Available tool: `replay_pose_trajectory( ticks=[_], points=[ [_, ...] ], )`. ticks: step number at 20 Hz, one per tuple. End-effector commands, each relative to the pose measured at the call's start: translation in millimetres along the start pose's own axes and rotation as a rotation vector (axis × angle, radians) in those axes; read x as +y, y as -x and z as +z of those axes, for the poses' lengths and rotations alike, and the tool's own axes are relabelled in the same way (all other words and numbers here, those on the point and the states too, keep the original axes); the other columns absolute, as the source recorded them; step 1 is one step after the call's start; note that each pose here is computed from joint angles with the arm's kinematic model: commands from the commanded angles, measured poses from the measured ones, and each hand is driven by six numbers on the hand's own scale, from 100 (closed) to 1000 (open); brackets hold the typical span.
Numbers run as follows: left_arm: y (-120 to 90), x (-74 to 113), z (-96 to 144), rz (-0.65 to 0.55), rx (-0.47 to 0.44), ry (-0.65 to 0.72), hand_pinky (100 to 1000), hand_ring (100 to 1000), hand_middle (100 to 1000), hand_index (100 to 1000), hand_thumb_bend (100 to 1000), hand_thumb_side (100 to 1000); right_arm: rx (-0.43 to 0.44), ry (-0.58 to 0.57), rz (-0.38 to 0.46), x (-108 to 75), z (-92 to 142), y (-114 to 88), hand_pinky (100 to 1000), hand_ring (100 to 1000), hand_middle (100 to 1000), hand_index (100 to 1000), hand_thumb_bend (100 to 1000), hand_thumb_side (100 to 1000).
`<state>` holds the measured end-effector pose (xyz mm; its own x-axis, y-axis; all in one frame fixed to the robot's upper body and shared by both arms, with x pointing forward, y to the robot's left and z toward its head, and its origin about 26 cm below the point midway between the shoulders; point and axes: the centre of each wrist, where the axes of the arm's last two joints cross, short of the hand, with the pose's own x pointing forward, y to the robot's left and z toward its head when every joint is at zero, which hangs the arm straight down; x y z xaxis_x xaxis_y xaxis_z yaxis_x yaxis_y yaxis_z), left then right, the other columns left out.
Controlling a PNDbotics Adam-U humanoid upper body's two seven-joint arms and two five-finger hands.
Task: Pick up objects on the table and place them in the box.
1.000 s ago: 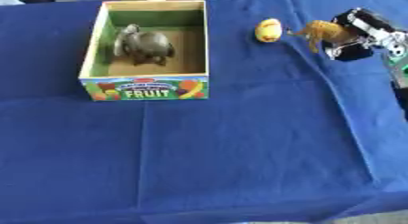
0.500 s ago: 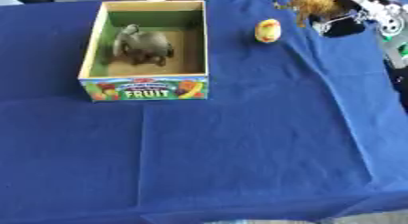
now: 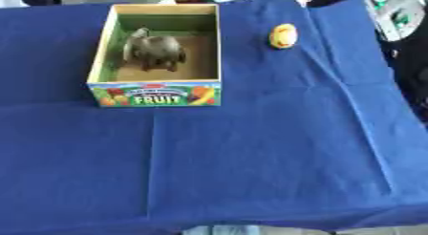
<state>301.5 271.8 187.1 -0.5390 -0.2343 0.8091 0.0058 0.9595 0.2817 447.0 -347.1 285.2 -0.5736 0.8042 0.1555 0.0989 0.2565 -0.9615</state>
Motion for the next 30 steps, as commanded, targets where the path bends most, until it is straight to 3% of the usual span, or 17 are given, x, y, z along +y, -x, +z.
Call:
replay_pose_trajectory(
  ticks=[1, 8, 14, 30],
  points=[
    [-6.3, 1.4, -2.6, -0.009, -0.027, 0.016, 592, 604, 658, 723, 185, 510, -0.049, -0.005, 0.025, -6.7, -19.5, -14.8, 904, 710, 395, 578, 100, 100],
    [-6.8, -2.1, -4.6, 0.007, -0.036, 0.033, 592, 605, 659, 723, 186, 510, -0.140, -0.051, 0.004, 15.5, -58.0, -42.5, 903, 709, 393, 581, 100, 100],
    [-7.9, -5.1, -6.5, 0.021, -0.045, 0.043, 593, 605, 659, 723, 186, 509, -0.185, -0.096, -0.012, 38.2, -77.8, -60.2, 902, 708, 394, 584, 100, 100],
    [-9.9, -7.8, -8.9, 0.034, -0.058, 0.051, 593, 605, 660, 723, 190, 509, -0.212, -0.256, 0.000, 95.2, -91.5, -74.7, 905, 716, 413, 600, 100, 108]
  ],
)
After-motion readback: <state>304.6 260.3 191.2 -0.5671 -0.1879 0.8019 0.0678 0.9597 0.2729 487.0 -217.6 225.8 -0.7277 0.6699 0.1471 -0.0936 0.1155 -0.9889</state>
